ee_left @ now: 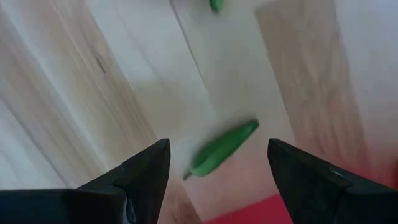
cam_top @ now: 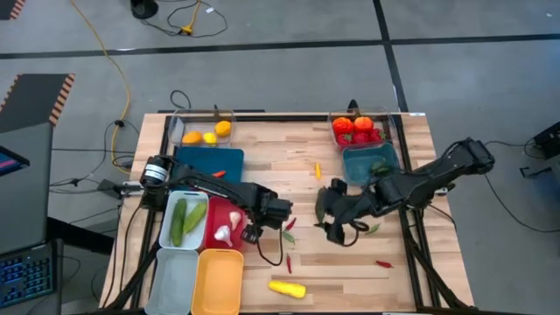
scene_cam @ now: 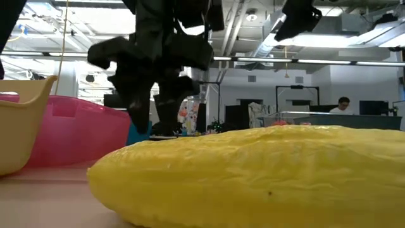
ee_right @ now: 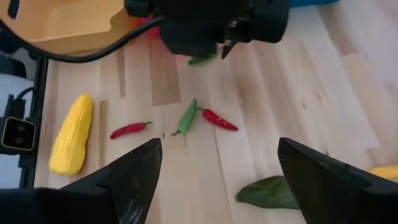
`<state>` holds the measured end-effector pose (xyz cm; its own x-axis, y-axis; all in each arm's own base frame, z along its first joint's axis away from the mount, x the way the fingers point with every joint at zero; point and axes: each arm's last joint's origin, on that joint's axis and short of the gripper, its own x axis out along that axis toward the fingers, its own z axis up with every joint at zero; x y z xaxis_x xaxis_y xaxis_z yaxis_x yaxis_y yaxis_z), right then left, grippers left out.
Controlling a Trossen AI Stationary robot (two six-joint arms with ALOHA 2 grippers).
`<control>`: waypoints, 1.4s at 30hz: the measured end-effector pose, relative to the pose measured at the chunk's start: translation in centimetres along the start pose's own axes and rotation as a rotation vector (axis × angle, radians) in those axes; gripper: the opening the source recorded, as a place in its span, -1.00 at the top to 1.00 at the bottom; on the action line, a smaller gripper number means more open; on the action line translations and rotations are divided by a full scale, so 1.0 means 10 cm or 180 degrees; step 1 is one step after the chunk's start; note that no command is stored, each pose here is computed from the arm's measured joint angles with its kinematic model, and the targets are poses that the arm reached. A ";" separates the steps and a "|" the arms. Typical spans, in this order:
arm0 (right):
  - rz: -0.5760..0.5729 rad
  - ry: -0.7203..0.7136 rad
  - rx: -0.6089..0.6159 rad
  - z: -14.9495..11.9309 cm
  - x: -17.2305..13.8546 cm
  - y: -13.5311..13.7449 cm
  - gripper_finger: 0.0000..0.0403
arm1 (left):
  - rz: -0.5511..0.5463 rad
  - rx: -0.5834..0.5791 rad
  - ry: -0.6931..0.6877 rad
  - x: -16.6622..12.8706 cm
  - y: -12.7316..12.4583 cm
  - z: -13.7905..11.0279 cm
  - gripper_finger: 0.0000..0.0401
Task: Sort produce into baskets
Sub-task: Put the middle left green chili pepper into the yellow bin
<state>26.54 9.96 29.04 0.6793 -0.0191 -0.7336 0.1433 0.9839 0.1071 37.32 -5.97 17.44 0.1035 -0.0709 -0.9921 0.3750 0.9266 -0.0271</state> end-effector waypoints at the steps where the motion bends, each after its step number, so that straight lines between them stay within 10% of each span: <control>1: 0.0004 0.0019 -0.0021 -0.01 0.04 0.03 -0.72 | 0.0008 0.0007 0.0030 0.02 -0.01 0.00 -0.28; 24: 0.0115 0.0047 -0.0110 -0.05 0.28 0.21 -0.72 | 0.0152 0.0096 0.0297 0.32 -0.02 -0.01 -0.24; 42: 0.0112 0.0049 -0.0118 -0.05 0.28 0.21 -0.72 | 0.0135 0.0098 0.0333 0.32 -0.04 -0.03 0.47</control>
<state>28.38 12.02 26.88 0.6724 0.0182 -0.7400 0.0925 0.9898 0.1084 37.25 -6.41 14.27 0.0236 0.0085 -0.9997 0.4005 0.9162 0.0172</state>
